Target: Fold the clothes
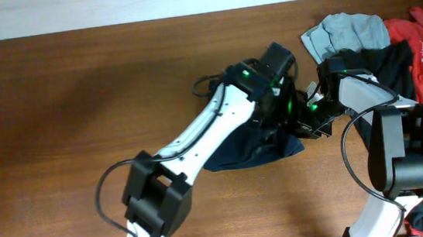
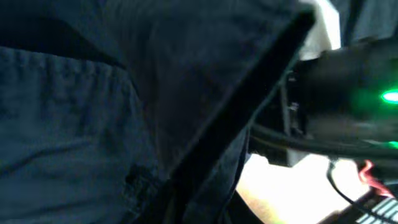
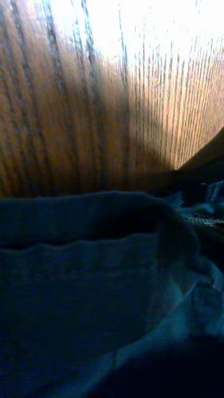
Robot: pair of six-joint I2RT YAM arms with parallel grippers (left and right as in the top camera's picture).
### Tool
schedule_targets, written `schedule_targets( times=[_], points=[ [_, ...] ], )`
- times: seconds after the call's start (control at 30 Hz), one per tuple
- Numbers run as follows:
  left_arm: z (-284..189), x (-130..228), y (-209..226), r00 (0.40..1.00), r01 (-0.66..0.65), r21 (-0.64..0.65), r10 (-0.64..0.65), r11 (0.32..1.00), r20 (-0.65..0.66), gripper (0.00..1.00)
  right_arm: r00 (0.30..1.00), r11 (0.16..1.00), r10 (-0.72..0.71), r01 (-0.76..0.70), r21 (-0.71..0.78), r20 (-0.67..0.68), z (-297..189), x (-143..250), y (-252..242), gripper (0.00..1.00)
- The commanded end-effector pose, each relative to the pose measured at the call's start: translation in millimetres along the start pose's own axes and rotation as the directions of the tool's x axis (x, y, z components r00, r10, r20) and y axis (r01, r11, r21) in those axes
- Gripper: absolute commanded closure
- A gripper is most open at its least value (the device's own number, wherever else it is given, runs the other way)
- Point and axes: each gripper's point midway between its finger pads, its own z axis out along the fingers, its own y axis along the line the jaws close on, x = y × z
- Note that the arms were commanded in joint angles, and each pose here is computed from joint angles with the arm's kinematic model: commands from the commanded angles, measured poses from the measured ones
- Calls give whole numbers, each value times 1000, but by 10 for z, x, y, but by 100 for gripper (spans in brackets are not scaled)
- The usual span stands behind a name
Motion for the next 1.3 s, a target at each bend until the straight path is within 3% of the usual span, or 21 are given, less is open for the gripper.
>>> schedule_targets(
  times=[0.0,0.13,0.63,0.77,0.87,0.93,1.07,1.27],
  points=[
    [142,-26,-16,1000,-1,0,1,1000,-2,79,998,997,3,2,73,-65,268,107,-184,75],
    [107,-183,92,998,2,-54,2,999,66,75,998,997,4,1,74,-67,267,113,-188,75],
    [-14,-688,232,970,30,-44,-18,999,241,75,995,989,28,-14,148,-91,242,191,-329,74],
    [-58,-750,375,963,17,-117,15,993,270,65,995,989,29,-15,149,-95,240,201,-331,74],
    [-153,-723,617,973,2,-166,36,986,229,53,995,984,33,-16,177,-97,231,216,-381,72],
    [-187,-625,886,986,19,-207,16,978,167,46,995,982,35,-16,189,-97,226,216,-403,65],
    [-170,-505,1518,998,42,-279,-25,959,63,44,999,987,50,-48,155,-10,1,11,-419,57],
    [100,-489,1761,995,-103,-267,99,958,-27,44,986,999,44,-42,-13,159,-641,-190,-186,53]
  ],
)
